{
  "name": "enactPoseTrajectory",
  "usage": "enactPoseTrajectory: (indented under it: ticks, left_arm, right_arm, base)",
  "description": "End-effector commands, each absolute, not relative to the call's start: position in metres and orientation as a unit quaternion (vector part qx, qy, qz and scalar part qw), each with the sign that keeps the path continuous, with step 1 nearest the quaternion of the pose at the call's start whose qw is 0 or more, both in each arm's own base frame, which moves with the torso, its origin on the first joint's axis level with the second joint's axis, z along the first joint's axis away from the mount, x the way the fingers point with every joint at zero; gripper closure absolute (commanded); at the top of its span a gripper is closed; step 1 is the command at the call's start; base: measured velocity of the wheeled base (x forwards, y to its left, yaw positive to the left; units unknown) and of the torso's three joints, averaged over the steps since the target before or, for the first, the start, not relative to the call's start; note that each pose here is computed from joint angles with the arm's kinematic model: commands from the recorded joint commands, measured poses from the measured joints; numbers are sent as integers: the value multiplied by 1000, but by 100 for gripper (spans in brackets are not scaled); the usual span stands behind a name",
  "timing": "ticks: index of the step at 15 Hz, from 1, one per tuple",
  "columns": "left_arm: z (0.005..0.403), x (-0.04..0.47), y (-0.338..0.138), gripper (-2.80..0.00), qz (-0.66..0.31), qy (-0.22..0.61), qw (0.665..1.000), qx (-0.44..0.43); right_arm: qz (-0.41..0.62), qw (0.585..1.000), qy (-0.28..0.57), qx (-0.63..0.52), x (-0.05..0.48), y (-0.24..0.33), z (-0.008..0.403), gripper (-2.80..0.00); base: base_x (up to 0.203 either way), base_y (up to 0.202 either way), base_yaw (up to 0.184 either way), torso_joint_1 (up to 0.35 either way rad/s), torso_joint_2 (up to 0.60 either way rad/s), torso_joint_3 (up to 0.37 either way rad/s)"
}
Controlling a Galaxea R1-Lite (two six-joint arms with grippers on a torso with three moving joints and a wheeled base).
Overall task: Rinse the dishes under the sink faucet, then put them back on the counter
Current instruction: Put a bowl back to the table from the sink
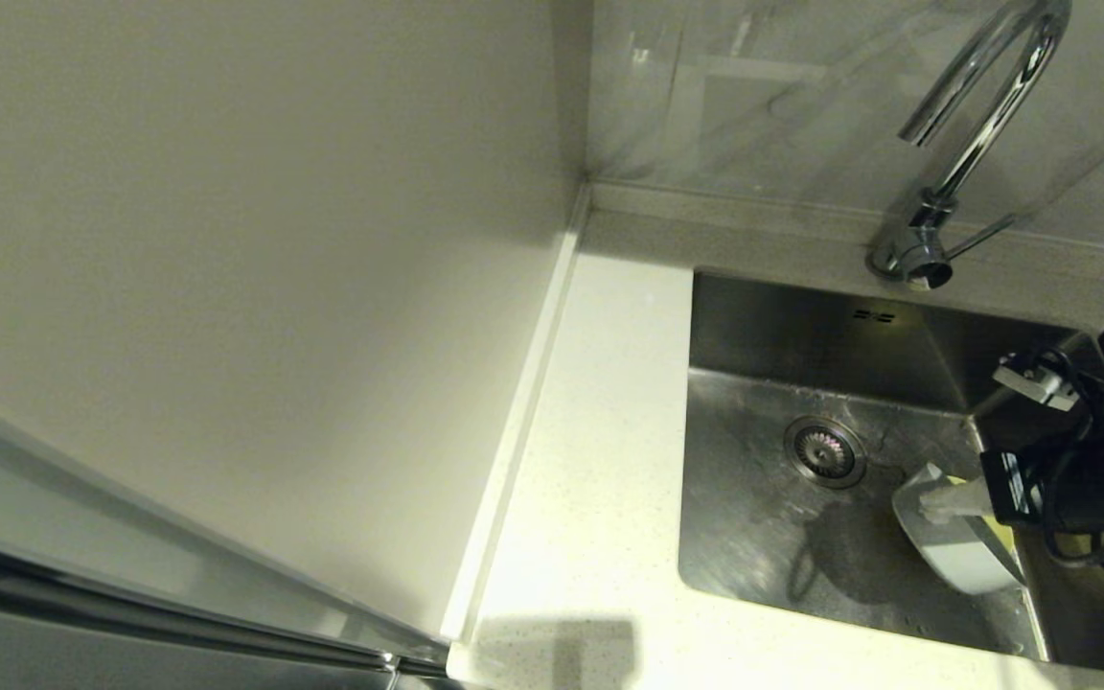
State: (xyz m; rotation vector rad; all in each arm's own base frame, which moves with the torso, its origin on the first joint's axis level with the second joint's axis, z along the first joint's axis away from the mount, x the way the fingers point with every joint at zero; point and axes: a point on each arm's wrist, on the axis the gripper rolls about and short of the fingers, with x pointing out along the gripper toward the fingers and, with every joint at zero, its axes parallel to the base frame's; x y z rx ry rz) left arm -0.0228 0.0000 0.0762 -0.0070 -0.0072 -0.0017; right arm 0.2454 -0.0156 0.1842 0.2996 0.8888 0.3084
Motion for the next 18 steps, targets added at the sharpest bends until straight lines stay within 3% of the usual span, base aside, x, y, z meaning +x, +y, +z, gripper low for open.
enactPoseTrajectory:
  ticks: [1, 6, 9, 11, 14, 16, 18]
  left_arm:
    - [75, -23, 0, 0, -1, -2, 1000, -4]
    - [75, -23, 0, 0, -1, -2, 1000, -4]
    - [75, -23, 0, 0, -1, -2, 1000, -4]
    - [75, -23, 0, 0, -1, -2, 1000, -4]
    - [75, -23, 0, 0, -1, -2, 1000, -4]
    - [75, -23, 0, 0, -1, -2, 1000, -4]
    - [75, -23, 0, 0, -1, -2, 1000, -4]
  right_arm:
    - [195, 854, 399, 270, 245, -3, 217, 0]
    - [228, 725, 382, 527, 265, 4, 295, 0]
    - [211, 604, 404, 654, 273, -1, 328, 0]
    - [198, 520, 436, 707, 278, -15, 330, 0]
    - [138, 432, 489, 745, 282, -22, 289, 0]
    - [138, 419, 497, 747, 282, -23, 286, 0]
    - [183, 450, 472, 736, 283, -30, 319, 0]
  base:
    - [0, 0, 0, 0, 0, 0]
    - [0, 0, 0, 0, 0, 0]
    - [0, 0, 0, 0, 0, 0]
    - [0, 0, 0, 0, 0, 0]
    - [0, 0, 0, 0, 0, 0]
    - [0, 0, 0, 0, 0, 0]
    - [0, 0, 0, 0, 0, 0]
